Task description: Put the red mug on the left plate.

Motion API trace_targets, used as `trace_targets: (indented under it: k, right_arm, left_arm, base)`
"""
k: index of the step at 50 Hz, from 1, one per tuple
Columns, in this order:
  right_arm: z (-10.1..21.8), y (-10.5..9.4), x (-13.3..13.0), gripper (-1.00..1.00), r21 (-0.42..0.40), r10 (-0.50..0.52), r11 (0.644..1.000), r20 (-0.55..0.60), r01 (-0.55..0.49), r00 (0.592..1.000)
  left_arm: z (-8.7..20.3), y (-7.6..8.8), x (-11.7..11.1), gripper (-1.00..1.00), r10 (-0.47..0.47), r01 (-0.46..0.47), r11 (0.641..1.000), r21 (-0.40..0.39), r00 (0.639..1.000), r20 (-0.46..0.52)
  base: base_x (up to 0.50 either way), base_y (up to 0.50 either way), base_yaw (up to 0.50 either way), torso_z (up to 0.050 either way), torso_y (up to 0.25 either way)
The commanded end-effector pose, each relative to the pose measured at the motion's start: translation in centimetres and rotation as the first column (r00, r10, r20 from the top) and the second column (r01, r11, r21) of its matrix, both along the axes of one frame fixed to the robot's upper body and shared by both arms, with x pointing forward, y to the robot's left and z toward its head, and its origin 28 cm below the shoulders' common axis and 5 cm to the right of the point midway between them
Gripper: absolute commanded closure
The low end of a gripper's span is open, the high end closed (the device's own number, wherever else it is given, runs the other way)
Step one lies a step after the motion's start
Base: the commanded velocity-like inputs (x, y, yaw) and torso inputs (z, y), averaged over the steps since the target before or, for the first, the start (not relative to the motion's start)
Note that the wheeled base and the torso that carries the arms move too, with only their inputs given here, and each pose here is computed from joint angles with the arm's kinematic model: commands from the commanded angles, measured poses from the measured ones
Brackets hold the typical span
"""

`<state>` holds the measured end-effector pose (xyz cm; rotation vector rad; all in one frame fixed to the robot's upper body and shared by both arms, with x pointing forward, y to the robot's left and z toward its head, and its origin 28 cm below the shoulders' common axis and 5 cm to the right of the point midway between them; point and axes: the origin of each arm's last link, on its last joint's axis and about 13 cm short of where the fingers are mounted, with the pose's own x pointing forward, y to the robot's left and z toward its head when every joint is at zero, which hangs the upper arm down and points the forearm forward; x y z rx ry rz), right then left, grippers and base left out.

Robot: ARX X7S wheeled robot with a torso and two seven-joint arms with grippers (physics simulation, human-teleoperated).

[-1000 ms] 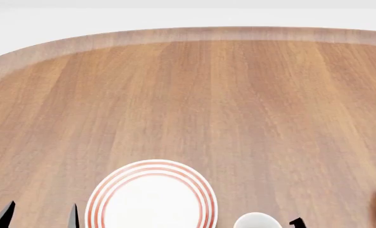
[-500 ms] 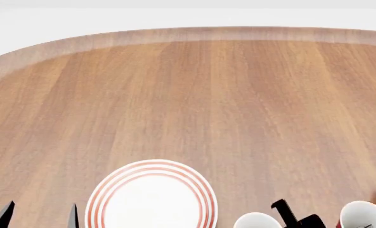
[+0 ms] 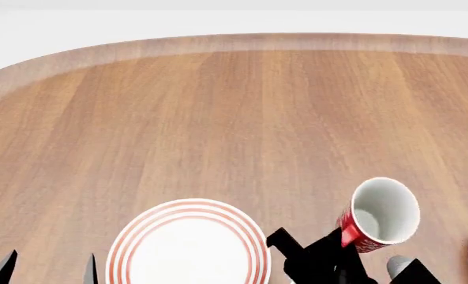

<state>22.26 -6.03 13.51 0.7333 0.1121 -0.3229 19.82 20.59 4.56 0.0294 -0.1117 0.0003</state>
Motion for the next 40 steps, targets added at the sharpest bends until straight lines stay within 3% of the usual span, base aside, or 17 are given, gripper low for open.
trace_targets:
  k: [1,9,12,17,22,40]
  right_arm:
    - [1.0,1.2,-1.8,1.00,-0.052,0.195,0.980,0.131,-0.190,0.972]
    - [0.1,2.1,-1.7,1.00,-0.127,0.316,0.945,0.129,-0.300,0.940]
    - [-0.3,2.3,-1.7,1.00,-0.167,0.417,0.904,0.143,-0.393,0.898]
    - [-0.8,2.4,-1.3,1.00,-0.199,0.447,0.887,0.134,-0.418,0.885]
    - [-1.8,2.6,-0.8,1.00,-0.234,0.531,0.834,0.092,-0.500,0.843]
    - [-3.6,2.9,0.8,1.00,-0.212,0.587,0.794,0.029,-0.569,0.809]
  left_arm:
    - [0.1,0.0,0.0,-1.00,0.002,-0.002,1.000,0.000,1.000,0.002]
    - [0.1,0.1,0.0,-1.00,0.003,-0.003,1.000,0.000,1.000,0.004]
    - [0.1,0.1,0.0,-1.00,0.003,-0.003,1.000,0.000,1.000,0.003]
    - [0.1,0.0,0.0,-1.00,0.001,-0.001,1.000,0.001,1.000,0.004]
    - [0.1,0.0,0.0,-1.00,-0.001,0.001,1.000,0.002,1.000,0.003]
    - [0.1,0.0,0.0,-1.00,0.000,0.000,1.000,0.001,1.000,0.004]
  base:
    - [0.00,0.00,0.00,0.000,0.000]
    - [0.00,0.00,0.00,0.000,0.000]
    - [0.00,0.00,0.00,0.000,0.000]
    - [0.00,0.00,0.00,0.000,0.000]
    - [0.00,0.00,0.00,0.000,0.000]
    - [0.00,0.00,0.00,0.000,0.001]
